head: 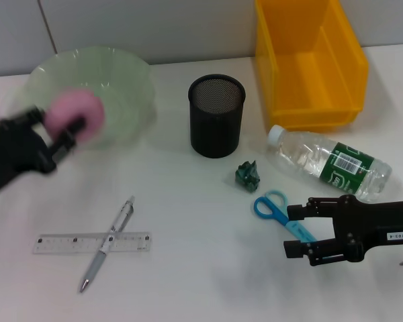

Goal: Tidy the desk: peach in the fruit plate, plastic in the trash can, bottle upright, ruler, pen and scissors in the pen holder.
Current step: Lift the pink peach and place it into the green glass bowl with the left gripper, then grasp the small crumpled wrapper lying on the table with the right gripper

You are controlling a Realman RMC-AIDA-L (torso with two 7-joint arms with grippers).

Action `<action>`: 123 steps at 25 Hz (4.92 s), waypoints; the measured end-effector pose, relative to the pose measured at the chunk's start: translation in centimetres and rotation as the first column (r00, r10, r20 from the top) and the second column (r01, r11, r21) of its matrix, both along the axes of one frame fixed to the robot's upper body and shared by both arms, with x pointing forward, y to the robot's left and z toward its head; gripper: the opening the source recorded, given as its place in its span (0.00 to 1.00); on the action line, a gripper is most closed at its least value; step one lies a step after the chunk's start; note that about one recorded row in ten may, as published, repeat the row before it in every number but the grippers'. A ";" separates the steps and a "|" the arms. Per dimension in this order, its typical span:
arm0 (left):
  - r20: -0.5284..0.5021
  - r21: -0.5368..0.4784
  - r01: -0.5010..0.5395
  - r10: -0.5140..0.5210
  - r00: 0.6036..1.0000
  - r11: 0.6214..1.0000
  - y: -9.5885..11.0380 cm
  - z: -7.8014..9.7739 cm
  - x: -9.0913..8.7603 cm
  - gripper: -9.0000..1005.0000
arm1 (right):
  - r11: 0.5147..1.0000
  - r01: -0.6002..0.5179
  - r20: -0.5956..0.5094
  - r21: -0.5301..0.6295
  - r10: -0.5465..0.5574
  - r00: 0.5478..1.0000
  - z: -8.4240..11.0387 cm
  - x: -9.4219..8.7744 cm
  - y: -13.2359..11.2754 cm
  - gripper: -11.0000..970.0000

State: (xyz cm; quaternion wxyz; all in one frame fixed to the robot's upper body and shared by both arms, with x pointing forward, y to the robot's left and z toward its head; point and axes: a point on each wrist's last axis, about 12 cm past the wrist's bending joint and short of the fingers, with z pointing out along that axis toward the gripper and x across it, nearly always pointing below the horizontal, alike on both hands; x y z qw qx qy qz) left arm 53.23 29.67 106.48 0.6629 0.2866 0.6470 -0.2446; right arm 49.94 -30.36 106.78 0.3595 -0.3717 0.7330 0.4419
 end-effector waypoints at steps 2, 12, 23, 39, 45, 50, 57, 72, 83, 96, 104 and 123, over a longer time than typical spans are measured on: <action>0.030 -0.024 -0.072 0.073 0.997 0.997 -0.1 0.3 1.1 0.43 | 1.000 -0.001 0.000 0.001 0.001 1.000 0.0 0.0 0.0 0.85; -0.089 0.082 -0.252 0.258 0.962 0.964 -4.0 0.0 7.9 0.38 | 1.000 -0.004 0.001 0.005 0.004 1.000 -0.1 -0.1 0.2 0.85; -0.207 0.168 -0.244 0.277 0.938 0.955 -5.3 -1.0 9.0 0.31 | 1.000 -0.008 0.004 0.005 0.008 1.000 0.0 0.0 0.3 0.85; -0.223 0.152 -0.240 0.270 0.937 0.959 -5.2 -0.8 9.0 0.79 | 1.000 -0.023 0.002 -0.002 0.023 1.000 0.1 0.2 0.5 0.85; -0.233 0.054 -0.164 0.172 0.957 0.985 -5.2 0.2 8.4 0.83 | 1.000 -0.022 0.002 -0.009 0.022 1.000 0.0 0.2 0.5 0.85; -0.207 -0.108 0.090 -0.111 0.972 0.990 -4.6 2.8 5.3 0.83 | 1.000 -0.017 0.008 -0.009 0.017 1.000 0.1 0.3 0.4 0.85; -0.366 -0.104 0.394 -0.403 0.839 0.913 -2.9 2.6 0.9 0.83 | 1.000 -0.011 0.009 -0.006 0.011 1.000 0.0 0.2 0.3 0.85; -0.473 0.005 0.500 -0.439 0.764 0.866 -2.2 0.6 -1.3 0.83 | 1.000 0.006 0.042 -0.005 -0.006 0.999 0.1 0.3 0.4 0.84; -0.462 -0.008 0.502 -0.449 0.765 0.865 -2.1 0.9 -1.3 0.83 | 0.990 0.133 0.063 -0.050 -0.130 0.990 1.5 3.9 1.6 0.84; -0.465 -0.012 0.506 -0.453 0.761 0.863 -2.1 0.9 -1.4 0.83 | 0.953 0.077 -0.018 -0.293 -0.086 0.996 7.9 8.1 4.5 0.84; -0.460 -0.016 0.506 -0.456 0.762 0.862 -2.2 0.9 -1.4 0.83 | 0.813 0.042 -0.069 -0.581 -0.100 0.993 10.9 11.3 8.8 0.84; -0.456 -0.018 0.512 -0.463 0.760 0.859 -2.6 0.9 -1.4 0.83 | 0.692 0.029 -0.066 -0.722 -0.111 0.992 7.5 13.1 13.9 0.84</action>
